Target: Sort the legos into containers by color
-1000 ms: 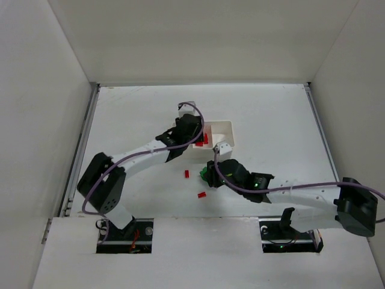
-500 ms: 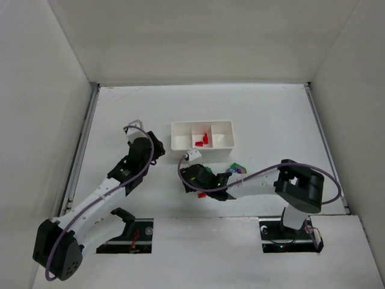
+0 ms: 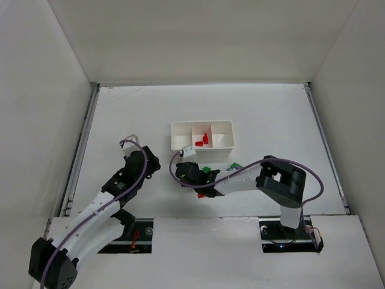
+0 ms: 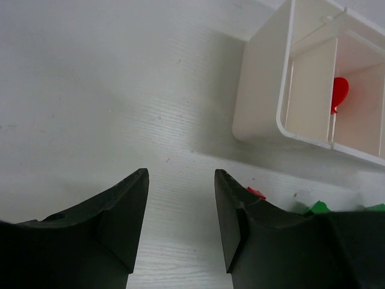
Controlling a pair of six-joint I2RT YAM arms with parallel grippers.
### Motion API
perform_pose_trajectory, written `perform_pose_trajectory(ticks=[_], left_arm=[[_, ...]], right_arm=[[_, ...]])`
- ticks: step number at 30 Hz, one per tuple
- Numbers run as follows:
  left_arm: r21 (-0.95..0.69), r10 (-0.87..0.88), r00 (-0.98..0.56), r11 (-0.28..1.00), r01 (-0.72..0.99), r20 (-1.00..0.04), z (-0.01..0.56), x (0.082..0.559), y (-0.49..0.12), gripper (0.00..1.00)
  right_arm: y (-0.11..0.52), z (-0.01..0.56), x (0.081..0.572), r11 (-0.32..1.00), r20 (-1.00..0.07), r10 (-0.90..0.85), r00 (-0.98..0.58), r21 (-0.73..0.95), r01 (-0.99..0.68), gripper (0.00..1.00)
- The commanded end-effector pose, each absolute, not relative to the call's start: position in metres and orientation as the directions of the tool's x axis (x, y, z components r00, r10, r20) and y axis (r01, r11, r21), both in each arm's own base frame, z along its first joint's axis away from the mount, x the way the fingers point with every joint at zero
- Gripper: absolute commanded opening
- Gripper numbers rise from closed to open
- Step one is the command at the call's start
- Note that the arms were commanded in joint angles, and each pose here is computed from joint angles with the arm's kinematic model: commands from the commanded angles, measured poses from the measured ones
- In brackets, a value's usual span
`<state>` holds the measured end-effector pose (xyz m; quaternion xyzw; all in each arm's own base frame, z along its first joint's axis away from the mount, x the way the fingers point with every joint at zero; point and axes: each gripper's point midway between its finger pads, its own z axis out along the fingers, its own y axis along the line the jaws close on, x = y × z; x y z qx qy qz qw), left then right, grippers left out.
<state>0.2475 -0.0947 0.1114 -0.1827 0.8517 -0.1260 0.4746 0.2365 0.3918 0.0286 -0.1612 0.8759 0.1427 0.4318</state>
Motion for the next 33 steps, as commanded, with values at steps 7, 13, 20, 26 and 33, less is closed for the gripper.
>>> perform_pose_trajectory(ticks=[7,13,20,26,33], left_arm=[[-0.38,-0.422,-0.537,0.904,-0.194,-0.73,0.087,0.23,-0.099,0.45],[-0.391,-0.417,-0.54,0.905,-0.17,-0.731,0.091,0.229,-0.104,0.45],[-0.418,-0.356,-0.581,0.908,-0.03,-0.732,0.091,0.222,-0.141,0.48],[-0.405,-0.224,-0.613,0.898,0.172,-0.757,0.09,0.207,-0.197,0.55],[-0.337,-0.038,-0.638,0.872,0.355,-0.769,0.074,0.183,-0.241,0.58]], right_arm=[[0.389,0.033,0.264,0.94,-0.825,-0.079,-0.56,0.125,-0.318,0.29],[0.39,0.067,0.267,0.931,-0.851,-0.042,-0.524,0.158,-0.33,0.18],[0.357,0.165,0.267,0.899,-0.901,0.07,-0.428,0.243,-0.364,0.2],[0.322,0.187,0.312,0.908,-0.901,0.132,-0.413,0.277,-0.313,0.22],[0.317,0.171,0.349,0.917,-0.884,0.148,-0.443,0.29,-0.273,0.22]])
